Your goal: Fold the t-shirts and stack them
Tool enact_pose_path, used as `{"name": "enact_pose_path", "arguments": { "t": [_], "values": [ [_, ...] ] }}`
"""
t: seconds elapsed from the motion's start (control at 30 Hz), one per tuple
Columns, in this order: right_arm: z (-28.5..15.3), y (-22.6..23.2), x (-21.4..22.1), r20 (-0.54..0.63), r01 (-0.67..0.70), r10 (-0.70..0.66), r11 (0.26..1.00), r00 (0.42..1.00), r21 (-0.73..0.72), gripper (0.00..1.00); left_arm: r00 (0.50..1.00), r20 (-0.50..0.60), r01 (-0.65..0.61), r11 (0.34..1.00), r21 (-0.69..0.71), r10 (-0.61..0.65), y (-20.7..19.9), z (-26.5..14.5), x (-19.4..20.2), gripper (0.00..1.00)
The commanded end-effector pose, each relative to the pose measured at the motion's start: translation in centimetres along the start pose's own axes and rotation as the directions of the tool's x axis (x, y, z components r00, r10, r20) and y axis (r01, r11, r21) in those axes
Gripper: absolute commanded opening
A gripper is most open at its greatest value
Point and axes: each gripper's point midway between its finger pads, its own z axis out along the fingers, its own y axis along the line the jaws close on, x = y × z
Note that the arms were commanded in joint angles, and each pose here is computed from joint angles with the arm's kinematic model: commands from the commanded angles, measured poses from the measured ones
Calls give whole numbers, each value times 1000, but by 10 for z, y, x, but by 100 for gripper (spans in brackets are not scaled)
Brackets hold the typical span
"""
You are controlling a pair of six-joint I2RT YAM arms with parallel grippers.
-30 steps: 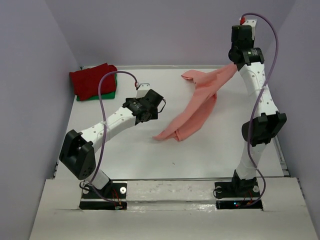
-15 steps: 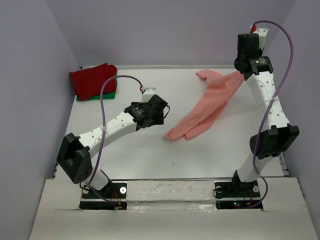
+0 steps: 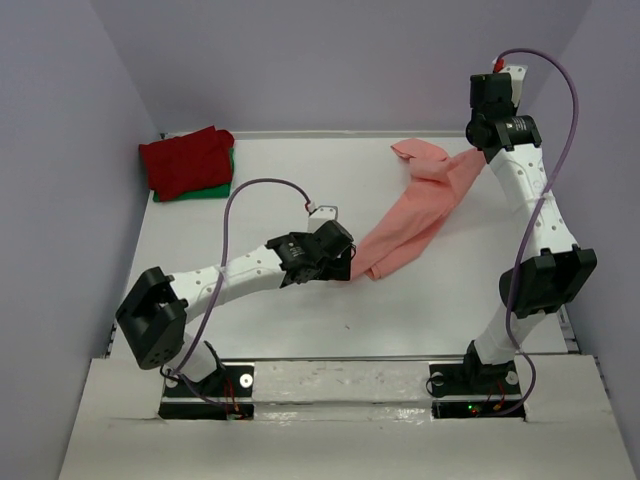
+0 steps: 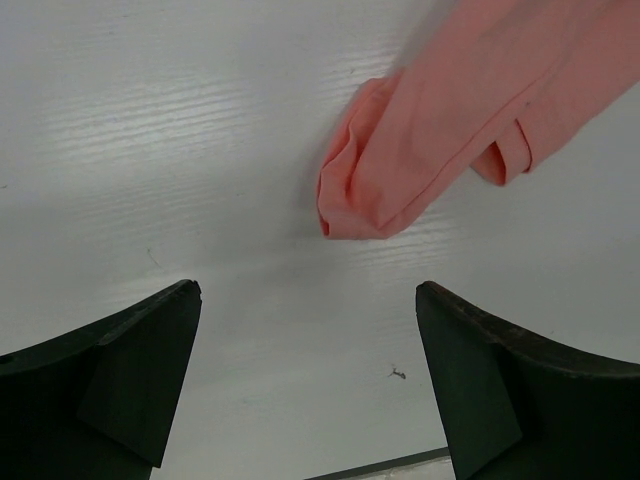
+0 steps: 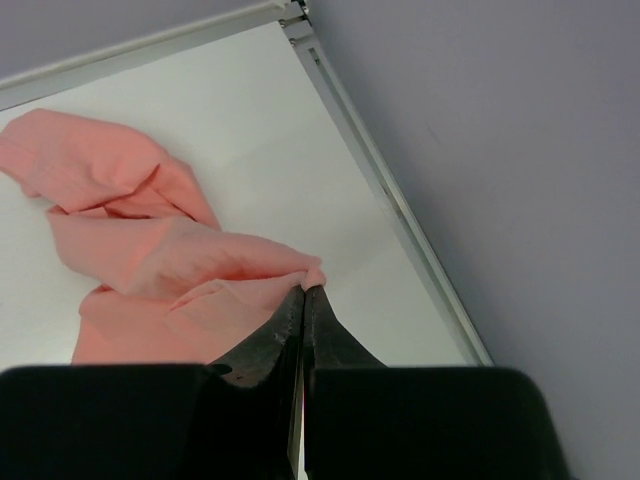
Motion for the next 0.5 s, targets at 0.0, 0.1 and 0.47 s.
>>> {"name": "enact_pose_path", "arguments": {
  "t": [0.0,0.1,0.47],
  "values": [
    [-13,-4,-18,57,-58,60,998,997,-30,0,999,15,46,997,61,-47,-16,3,0,99],
    [-14,-2,-17,58,-60,63,997,996,-46,0,1000,8,28,999,23,-28,-13,15,5,98],
    [-12,1,-14,54,-46,49,997,997,-54,0,999,-30,-23,1000,11,23,-29,53,15,83]
  ]
}}
